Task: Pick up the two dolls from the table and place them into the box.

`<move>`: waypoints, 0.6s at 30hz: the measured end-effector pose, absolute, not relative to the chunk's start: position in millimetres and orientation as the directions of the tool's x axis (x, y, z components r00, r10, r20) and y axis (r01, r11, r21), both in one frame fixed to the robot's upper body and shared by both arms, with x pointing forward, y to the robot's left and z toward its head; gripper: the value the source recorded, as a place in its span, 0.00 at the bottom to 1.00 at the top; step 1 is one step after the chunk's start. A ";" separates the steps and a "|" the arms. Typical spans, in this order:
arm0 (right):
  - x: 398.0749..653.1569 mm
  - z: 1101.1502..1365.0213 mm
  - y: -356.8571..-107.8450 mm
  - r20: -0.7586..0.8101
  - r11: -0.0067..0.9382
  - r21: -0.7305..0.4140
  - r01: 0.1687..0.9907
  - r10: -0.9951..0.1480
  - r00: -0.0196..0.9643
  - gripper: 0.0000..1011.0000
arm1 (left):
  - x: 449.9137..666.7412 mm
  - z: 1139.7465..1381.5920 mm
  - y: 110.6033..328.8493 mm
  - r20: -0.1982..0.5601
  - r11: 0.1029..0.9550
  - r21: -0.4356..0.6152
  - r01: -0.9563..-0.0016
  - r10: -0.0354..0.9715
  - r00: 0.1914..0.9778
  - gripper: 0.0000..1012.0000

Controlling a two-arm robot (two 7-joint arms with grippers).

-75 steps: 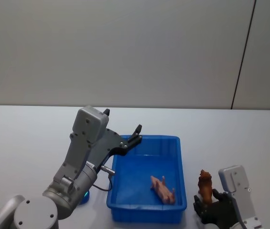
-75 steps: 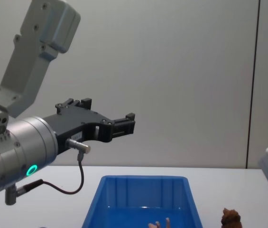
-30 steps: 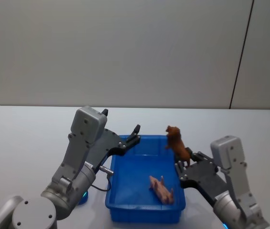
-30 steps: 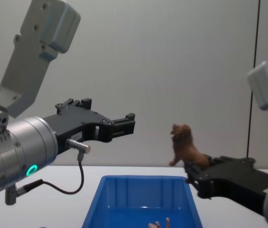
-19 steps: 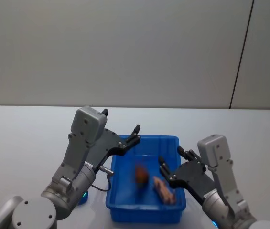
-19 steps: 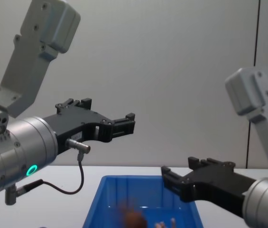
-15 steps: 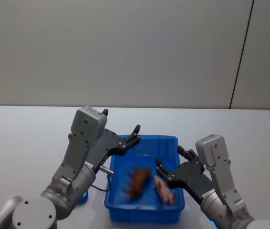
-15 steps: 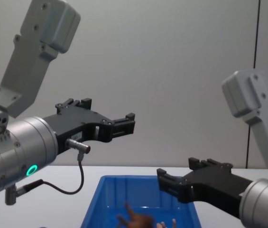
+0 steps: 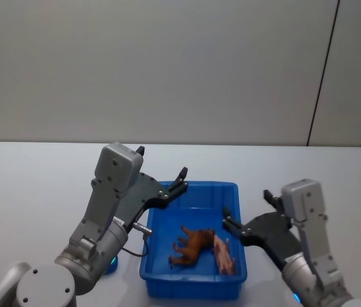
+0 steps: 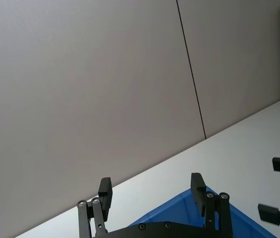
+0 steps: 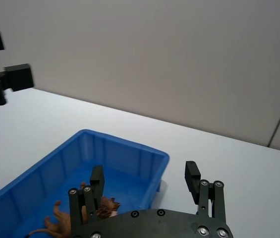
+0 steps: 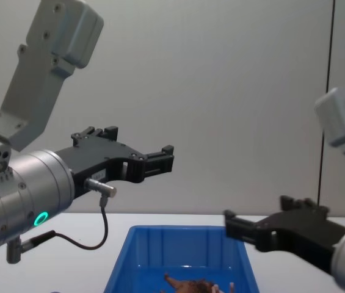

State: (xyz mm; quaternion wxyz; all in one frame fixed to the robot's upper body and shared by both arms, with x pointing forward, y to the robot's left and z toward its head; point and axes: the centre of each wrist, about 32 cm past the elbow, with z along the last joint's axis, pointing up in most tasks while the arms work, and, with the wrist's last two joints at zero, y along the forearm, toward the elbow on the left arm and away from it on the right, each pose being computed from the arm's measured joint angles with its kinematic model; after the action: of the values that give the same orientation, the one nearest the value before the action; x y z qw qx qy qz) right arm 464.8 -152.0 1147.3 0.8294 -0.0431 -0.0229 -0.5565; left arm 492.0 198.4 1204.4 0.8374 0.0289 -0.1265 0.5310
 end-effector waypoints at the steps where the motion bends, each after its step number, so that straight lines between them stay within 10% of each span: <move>1: 464.0 1146.9 -153.4 0.085 0.369 -0.046 0.928 -0.924 0.372 0.99 | 492.0 1204.4 198.4 0.242 0.434 -0.086 -0.897 0.882 0.404 0.99; 18: 446.7 1149.3 -183.7 0.053 0.202 -0.048 0.978 -0.977 0.205 0.99 | 492.0 1204.4 198.4 0.242 0.434 -0.086 -0.897 0.882 0.404 0.99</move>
State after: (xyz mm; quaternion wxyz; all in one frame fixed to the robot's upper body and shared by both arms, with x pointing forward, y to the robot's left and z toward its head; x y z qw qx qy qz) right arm 446.7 -183.7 1149.3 0.7754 -0.0351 -0.0055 -0.6305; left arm 492.0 198.4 1204.4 0.8373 0.0289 -0.1264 0.5311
